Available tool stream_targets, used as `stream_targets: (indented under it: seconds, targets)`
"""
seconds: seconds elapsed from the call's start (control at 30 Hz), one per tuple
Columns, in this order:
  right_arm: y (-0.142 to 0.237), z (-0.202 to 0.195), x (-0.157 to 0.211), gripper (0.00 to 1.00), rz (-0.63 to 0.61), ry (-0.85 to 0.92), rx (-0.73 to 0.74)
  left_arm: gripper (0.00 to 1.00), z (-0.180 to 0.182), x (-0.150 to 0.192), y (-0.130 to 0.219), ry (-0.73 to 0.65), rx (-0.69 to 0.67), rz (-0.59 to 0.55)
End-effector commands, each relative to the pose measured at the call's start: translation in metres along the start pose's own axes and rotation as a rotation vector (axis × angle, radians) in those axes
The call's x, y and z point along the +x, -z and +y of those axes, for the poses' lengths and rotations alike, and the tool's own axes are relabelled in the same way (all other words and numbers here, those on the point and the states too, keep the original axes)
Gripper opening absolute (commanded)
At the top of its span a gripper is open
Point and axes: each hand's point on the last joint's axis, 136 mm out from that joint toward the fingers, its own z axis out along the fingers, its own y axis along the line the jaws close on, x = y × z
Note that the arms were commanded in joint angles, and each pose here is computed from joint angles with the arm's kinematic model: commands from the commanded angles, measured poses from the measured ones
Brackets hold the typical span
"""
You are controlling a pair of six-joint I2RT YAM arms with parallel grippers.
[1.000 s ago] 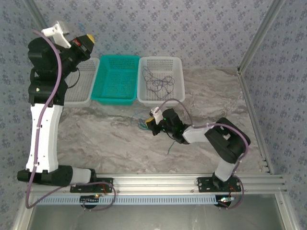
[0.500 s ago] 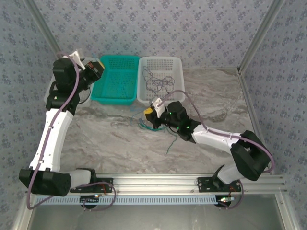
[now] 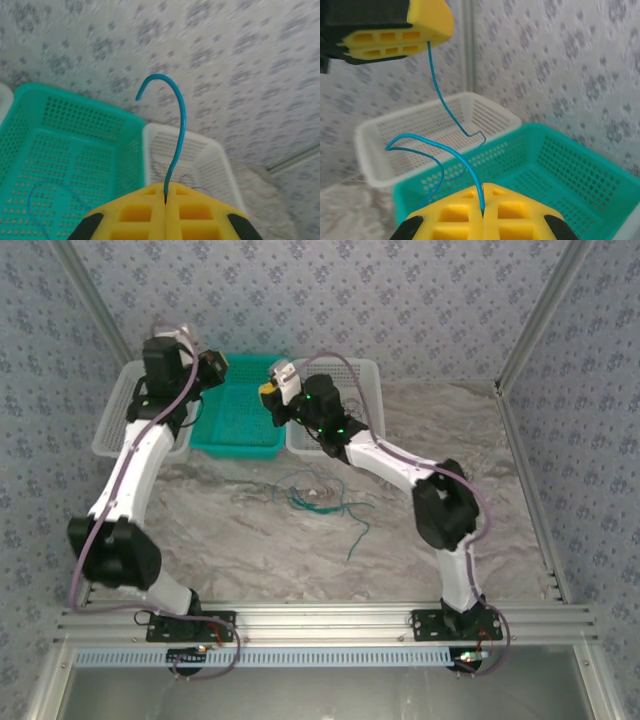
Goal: Untangle the cables
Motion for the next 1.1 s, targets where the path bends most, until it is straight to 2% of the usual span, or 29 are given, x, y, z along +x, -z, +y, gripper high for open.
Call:
stream_targets:
  seconds: [0.0,0.03,0.07,0.1,0.17,0.23,0.33,0.5,0.63,0.7,0.8,0.9,1.07]
  targets:
    - [-0.029,-0.022,0.045,0.05,0.096,0.035,0.074,0.22,0.031,0.008,-0.033,-0.042,-0.100,0.035]
    - [-0.036,-0.023,0.053,0.12,0.120,0.047,0.080,0.31,0.041,0.013,-0.040,-0.027,-0.131,0.050]
    - [-0.041,-0.024,0.059,0.25,0.157,0.057,0.086,0.43,0.046,0.017,-0.046,-0.018,-0.146,0.069]
    - [-0.045,-0.024,0.064,0.37,0.194,0.062,0.084,0.50,0.050,0.021,-0.049,-0.013,-0.158,0.089]
    - [-0.045,-0.021,0.058,0.51,0.210,0.067,0.072,0.57,0.054,0.025,-0.048,-0.006,-0.182,0.110]
    - [-0.041,-0.017,0.044,0.58,0.189,0.072,0.064,0.58,0.056,0.023,-0.041,-0.006,-0.209,0.105]
    - [-0.027,-0.009,0.021,0.60,0.170,0.071,0.034,0.58,0.047,0.016,-0.024,-0.013,-0.192,0.072]
    - [0.015,0.003,-0.009,0.61,0.139,0.060,0.009,0.58,0.014,0.007,0.020,0.005,-0.079,0.003]
    - [0.067,0.013,-0.025,0.62,0.119,0.022,0.014,0.59,-0.015,0.022,0.056,0.027,-0.001,-0.018]
    - [0.099,0.017,-0.024,0.62,0.122,-0.020,0.027,0.59,-0.028,0.040,0.076,0.017,0.027,-0.022]
    - [0.144,0.028,-0.008,0.62,0.144,-0.069,0.050,0.60,-0.035,0.081,0.097,-0.008,0.036,-0.009]
    - [0.179,0.037,0.035,0.63,0.196,-0.132,0.097,0.60,-0.028,0.128,0.111,-0.005,0.018,0.046]
    - [0.206,0.050,0.105,0.63,0.342,-0.219,0.142,0.60,-0.009,0.198,0.119,0.058,0.001,0.155]
